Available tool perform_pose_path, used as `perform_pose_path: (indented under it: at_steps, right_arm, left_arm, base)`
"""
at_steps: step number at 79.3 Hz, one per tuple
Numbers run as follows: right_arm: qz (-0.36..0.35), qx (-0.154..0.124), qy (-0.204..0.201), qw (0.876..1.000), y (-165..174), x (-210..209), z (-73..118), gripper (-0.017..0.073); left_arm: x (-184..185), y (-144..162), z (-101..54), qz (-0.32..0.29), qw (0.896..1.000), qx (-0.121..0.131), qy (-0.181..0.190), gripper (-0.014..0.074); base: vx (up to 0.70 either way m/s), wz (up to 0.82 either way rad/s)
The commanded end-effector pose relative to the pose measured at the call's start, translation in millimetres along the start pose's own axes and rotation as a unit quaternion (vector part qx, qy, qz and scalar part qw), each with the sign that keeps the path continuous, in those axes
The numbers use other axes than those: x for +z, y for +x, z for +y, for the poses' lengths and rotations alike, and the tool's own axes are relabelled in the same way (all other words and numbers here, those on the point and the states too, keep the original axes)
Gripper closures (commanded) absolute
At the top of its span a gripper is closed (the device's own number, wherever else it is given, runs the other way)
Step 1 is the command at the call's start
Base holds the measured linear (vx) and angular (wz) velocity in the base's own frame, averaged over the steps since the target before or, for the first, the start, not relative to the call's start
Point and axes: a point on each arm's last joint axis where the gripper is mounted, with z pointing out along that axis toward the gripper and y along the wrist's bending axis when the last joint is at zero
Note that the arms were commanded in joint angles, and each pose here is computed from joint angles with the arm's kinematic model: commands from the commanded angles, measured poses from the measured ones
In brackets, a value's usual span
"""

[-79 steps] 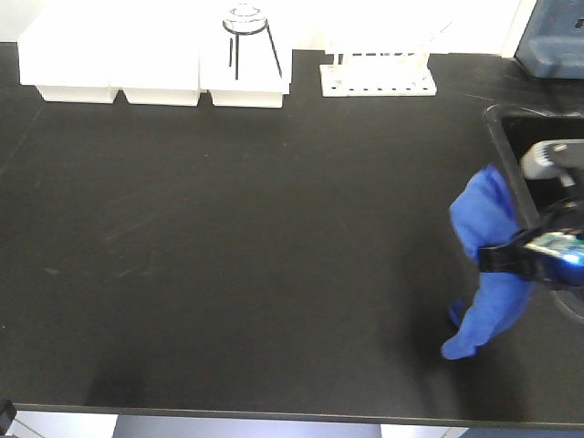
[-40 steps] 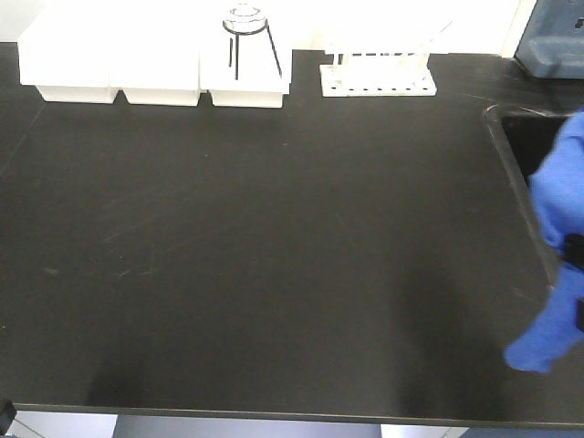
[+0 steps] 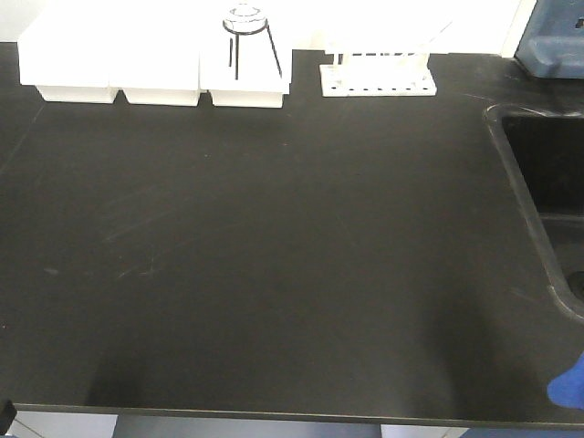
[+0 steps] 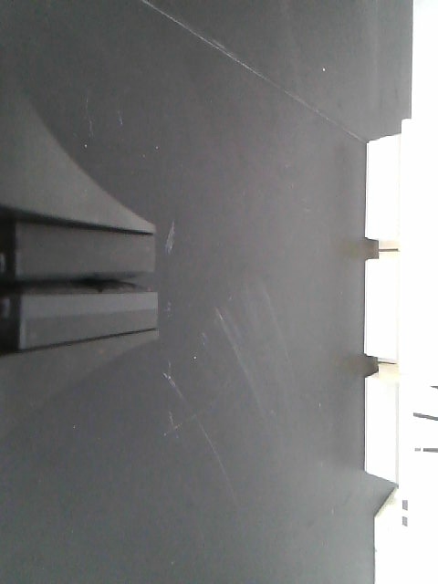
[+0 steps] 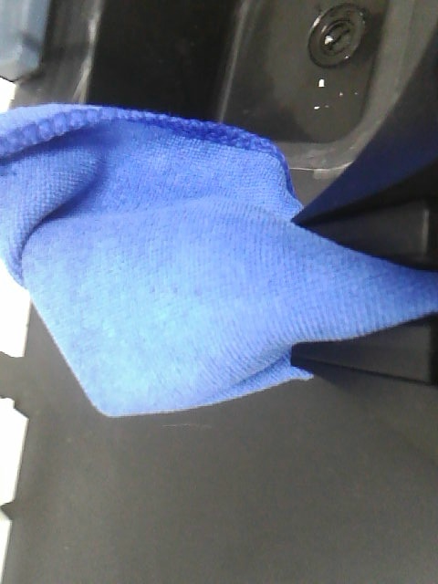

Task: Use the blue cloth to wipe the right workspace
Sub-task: 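Raise the held blue cloth away from the bench with the right gripper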

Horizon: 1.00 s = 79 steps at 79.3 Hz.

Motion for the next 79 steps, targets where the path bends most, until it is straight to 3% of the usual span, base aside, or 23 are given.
perform_pose_path:
  at_steps: [1,79]
  right_arm:
    - [-0.038,0.001,0.006,0.999,-11.7,-4.2,-1.2,0.0563]
    - [-0.038,0.001,0.006,0.999,-11.7,-4.2,-1.2,0.0563]
  left_arm:
    - [-4.2,-15.9,-1.8,-0.06,0.998,0.0,0.009,0.06]
    - [-4.2,-15.9,-1.8,-0.06,0.998,0.0,0.009,0.06]
  base:
    - [0.0,0.0]
    - [0.0,0.0]
